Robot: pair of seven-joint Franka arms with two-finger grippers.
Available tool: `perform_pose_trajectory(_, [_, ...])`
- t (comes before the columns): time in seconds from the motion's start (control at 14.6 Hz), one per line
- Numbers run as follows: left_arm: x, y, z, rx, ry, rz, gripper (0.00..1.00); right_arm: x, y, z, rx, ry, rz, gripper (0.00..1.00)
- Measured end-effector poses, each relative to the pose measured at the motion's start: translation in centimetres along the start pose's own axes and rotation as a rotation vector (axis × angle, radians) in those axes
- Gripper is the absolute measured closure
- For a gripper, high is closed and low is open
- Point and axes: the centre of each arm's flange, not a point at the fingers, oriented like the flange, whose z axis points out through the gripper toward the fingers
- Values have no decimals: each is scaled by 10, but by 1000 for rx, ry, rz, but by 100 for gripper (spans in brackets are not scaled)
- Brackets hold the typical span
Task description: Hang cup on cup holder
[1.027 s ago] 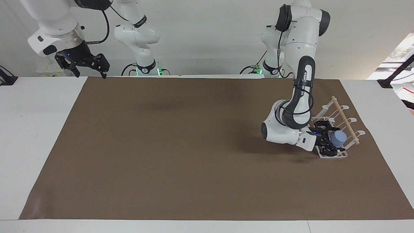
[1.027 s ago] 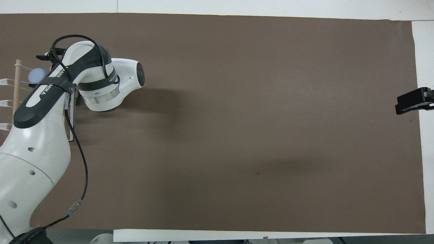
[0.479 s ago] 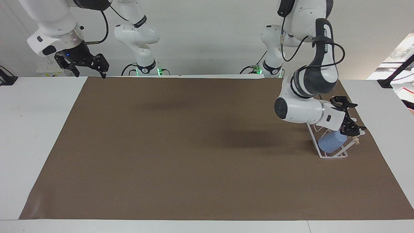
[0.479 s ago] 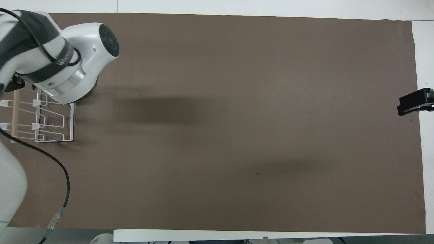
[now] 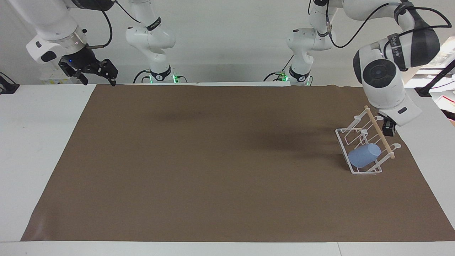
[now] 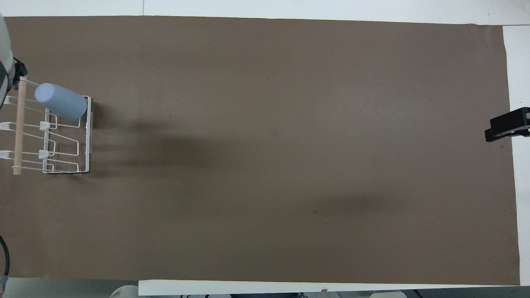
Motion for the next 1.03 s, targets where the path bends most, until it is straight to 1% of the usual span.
perform_pose_trajectory(0.14, [2,-2,5,-75,-93,170,0,0,-2,0,0,0,-3,0])
perform_pose_trajectory(0.21, [0,-4,3,-124,-136,270,0,0,-2,0,0,0,-3,0])
perform_pose_trajectory(0.34, [-2,-12,-9,-242,-190,470,0,0,-2,0,0,0,-3,0])
perform_pose_trajectory(0.55, [-6,-28,-27,-376,-209,733,0,0,-2,0,0,0,-3,0])
perform_pose_trajectory(0.68, [-9,-32,-33,-427,-201,855,0,0,-2,0,0,0,-3,0])
perform_pose_trajectory(0.82, [-10,-32,-39,-457,-191,899,0,0,-2,0,0,0,-3,0])
perform_pose_trajectory(1.03, [-11,-31,-51,-512,-192,909,0,0,-2,0,0,0,-3,0])
